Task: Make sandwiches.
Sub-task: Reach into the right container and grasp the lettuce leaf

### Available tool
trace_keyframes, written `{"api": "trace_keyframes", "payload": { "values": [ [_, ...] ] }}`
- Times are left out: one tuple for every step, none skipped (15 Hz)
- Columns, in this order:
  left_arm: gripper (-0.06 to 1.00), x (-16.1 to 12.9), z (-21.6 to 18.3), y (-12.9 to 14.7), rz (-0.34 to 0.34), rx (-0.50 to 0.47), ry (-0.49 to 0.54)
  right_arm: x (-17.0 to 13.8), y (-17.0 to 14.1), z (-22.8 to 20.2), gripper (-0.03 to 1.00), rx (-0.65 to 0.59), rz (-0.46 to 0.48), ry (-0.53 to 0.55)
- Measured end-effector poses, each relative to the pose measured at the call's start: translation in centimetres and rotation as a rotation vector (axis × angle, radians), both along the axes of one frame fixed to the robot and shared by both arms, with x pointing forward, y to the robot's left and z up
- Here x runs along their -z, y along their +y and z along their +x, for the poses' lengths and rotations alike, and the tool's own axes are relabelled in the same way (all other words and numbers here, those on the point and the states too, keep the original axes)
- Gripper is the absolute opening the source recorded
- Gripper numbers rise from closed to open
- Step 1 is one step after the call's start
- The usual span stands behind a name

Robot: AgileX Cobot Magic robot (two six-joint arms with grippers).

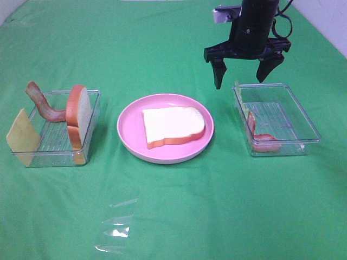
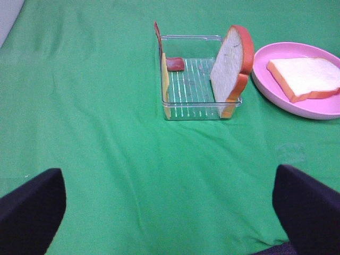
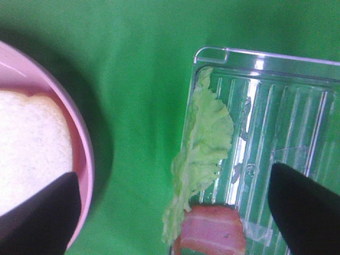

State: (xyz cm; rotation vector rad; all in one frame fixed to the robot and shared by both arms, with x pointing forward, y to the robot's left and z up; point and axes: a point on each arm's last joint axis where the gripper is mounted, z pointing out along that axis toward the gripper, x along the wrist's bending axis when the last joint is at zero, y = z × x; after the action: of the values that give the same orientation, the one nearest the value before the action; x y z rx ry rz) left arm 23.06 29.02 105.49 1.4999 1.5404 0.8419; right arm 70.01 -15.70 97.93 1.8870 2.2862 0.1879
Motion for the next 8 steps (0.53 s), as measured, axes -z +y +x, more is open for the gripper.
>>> {"api": "trace_keyframes", "payload": {
  "values": [
    [0.97,0.0,0.0,0.0,0.0,0.0,0.0,0.9,0.0,0.1,0.91,0.002,-0.002,0.019],
    [0.97,0.0,0.0,0.0,0.0,0.0,0.0,1.8,0.1,0.3,0.9,0.002,-0.008,0.036],
    [0.97,0.0,0.0,0.0,0.0,0.0,0.0,2.5,0.1,0.3,0.9,0.002,-0.012,0.05],
    [0.97,0.0,0.0,0.0,0.0,0.0,0.0,2.8,0.1,0.4,0.87,0.002,-0.014,0.056],
    [0.97,0.0,0.0,0.0,0.0,0.0,0.0,3.0,0.1,0.4,0.82,0.002,-0.015,0.06],
    [0.97,0.0,0.0,0.0,0.0,0.0,0.0,3.1,0.1,0.4,0.78,0.002,-0.016,0.061],
    [0.97,0.0,0.0,0.0,0.0,0.0,0.0,3.2,0.1,0.4,0.57,0.003,-0.022,0.061],
    [0.97,0.0,0.0,0.0,0.0,0.0,0.0,3.2,0.0,0.5,0.41,0.01,-0.033,0.058]
  ]
}}
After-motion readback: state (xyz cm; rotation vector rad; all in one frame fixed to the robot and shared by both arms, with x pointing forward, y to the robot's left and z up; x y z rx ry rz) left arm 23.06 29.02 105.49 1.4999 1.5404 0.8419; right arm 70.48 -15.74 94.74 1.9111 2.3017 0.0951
